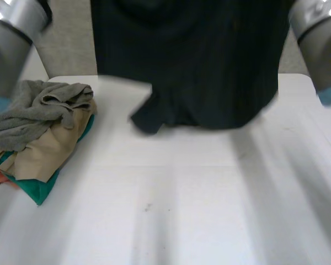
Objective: Fold the laundry.
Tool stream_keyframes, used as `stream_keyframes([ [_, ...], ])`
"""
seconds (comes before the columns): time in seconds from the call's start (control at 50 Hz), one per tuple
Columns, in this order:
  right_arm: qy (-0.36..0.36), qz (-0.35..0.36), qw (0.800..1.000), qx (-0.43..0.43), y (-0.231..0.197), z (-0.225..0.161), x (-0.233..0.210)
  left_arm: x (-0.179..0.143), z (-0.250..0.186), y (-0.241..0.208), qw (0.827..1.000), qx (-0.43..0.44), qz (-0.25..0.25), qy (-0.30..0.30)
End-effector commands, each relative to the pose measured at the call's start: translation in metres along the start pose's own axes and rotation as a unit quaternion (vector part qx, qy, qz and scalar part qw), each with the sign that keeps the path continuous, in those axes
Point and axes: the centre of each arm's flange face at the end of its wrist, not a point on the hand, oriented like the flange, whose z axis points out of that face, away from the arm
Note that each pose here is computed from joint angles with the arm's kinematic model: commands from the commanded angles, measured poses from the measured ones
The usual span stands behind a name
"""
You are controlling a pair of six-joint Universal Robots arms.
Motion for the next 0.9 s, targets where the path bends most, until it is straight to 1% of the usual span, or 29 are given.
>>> stream_keyframes([
  [0.02, 0.034, 0.033, 0.997, 0.067, 0.000, 0.010, 0.000, -0.014, 0.004, -0.004, 0.999, 0.000, -0.047, -0.014],
  [0.06, 0.027, 0.034, 0.998, 0.055, 0.008, 0.008, -0.006, -0.010, -0.002, 0.005, 0.999, -0.020, -0.047, -0.014],
  [0.12, -0.001, 0.041, 0.999, 0.002, 0.034, -0.003, -0.024, 0.002, -0.025, 0.032, 0.995, -0.078, -0.055, -0.008],
  [0.18, -0.022, 0.048, 0.998, -0.032, 0.051, -0.012, -0.038, 0.009, -0.041, 0.049, 0.992, -0.111, -0.066, -0.002],
  [0.2, -0.042, 0.054, 0.996, -0.058, 0.063, -0.022, -0.050, 0.016, -0.054, 0.064, 0.987, -0.140, -0.076, 0.003],
  [0.26, -0.080, 0.064, 0.989, -0.104, 0.080, -0.041, -0.071, 0.029, -0.079, 0.087, 0.977, -0.190, -0.095, 0.014],
  [0.28, -0.108, 0.069, 0.983, -0.135, 0.091, -0.056, -0.086, 0.041, -0.097, 0.103, 0.968, -0.225, -0.107, 0.024],
  [0.34, -0.152, 0.072, 0.970, -0.176, 0.104, -0.081, -0.108, 0.059, -0.125, 0.123, 0.952, -0.274, -0.127, 0.044],
  [0.36, -0.178, 0.068, 0.960, -0.205, 0.114, -0.098, -0.120, 0.071, -0.143, 0.134, 0.941, -0.303, -0.138, 0.058],
  [0.42, -0.215, 0.058, 0.943, -0.247, 0.124, -0.124, -0.132, 0.086, -0.167, 0.146, 0.925, -0.343, -0.148, 0.077],
  [0.44, -0.240, 0.055, 0.930, -0.272, 0.127, -0.140, -0.138, 0.093, -0.181, 0.151, 0.915, -0.364, -0.150, 0.087],
  [0.48, -0.263, 0.050, 0.916, -0.297, 0.129, -0.154, -0.140, 0.097, -0.193, 0.152, 0.906, -0.383, -0.152, 0.094],
  [0.5, -0.275, 0.047, 0.909, -0.309, 0.129, -0.162, -0.141, 0.100, -0.203, 0.150, 0.896, -0.403, -0.157, 0.097],
  [0.52, -0.296, 0.046, 0.894, -0.332, 0.127, -0.174, -0.141, 0.101, -0.207, 0.149, 0.891, -0.413, -0.160, 0.099],
  [0.56, -0.318, 0.043, 0.879, -0.353, 0.122, -0.186, -0.138, 0.101, -0.214, 0.143, 0.881, -0.432, -0.161, 0.103],
  [0.58, -0.342, 0.044, 0.859, -0.380, 0.116, -0.199, -0.134, 0.103, -0.219, 0.133, 0.872, -0.448, -0.163, 0.112],
  [0.62, -0.367, 0.041, 0.834, -0.410, 0.108, -0.213, -0.127, 0.105, -0.225, 0.120, 0.860, -0.467, -0.160, 0.128],
  [0.64, -0.384, 0.039, 0.817, -0.428, 0.103, -0.222, -0.124, 0.105, -0.229, 0.112, 0.853, -0.479, -0.155, 0.137],
  [0.66, -0.424, 0.029, 0.774, -0.469, 0.093, -0.243, -0.114, 0.107, -0.239, 0.097, 0.833, -0.509, -0.147, 0.162],
  [0.68, -0.446, 0.021, 0.750, -0.488, 0.088, -0.253, -0.108, 0.108, -0.244, 0.089, 0.819, -0.527, -0.144, 0.176],
  [0.72, -0.481, 0.014, 0.708, -0.518, 0.077, -0.268, -0.094, 0.111, -0.259, 0.073, 0.782, -0.570, -0.146, 0.207],
  [0.74, -0.504, 0.012, 0.681, -0.530, 0.069, -0.277, -0.081, 0.114, -0.273, 0.057, 0.737, -0.613, -0.156, 0.239],
  [0.76, -0.509, 0.012, 0.679, -0.529, 0.066, -0.279, -0.077, 0.116, -0.280, 0.048, 0.714, -0.631, -0.163, 0.258],
  [0.78, -0.513, 0.011, 0.681, -0.522, 0.065, -0.279, -0.075, 0.118, -0.286, 0.040, 0.694, -0.642, -0.170, 0.277],
  [0.8, -0.520, 0.009, 0.692, -0.501, 0.060, -0.279, -0.075, 0.121, -0.290, 0.031, 0.679, -0.641, -0.178, 0.309],
  [0.84, -0.518, 0.010, 0.703, -0.488, 0.059, -0.276, -0.075, 0.122, -0.289, 0.030, 0.691, -0.620, -0.173, 0.328],
  [0.86, -0.513, 0.011, 0.711, -0.480, 0.059, -0.273, -0.075, 0.123, -0.287, 0.030, 0.697, -0.613, -0.174, 0.330],
  [0.88, -0.506, 0.015, 0.724, -0.469, 0.058, -0.268, -0.075, 0.122, -0.282, 0.033, 0.714, -0.599, -0.168, 0.320],
  [0.9, -0.500, 0.020, 0.729, -0.467, 0.059, -0.266, -0.075, 0.121, -0.278, 0.037, 0.724, -0.593, -0.165, 0.311],
])
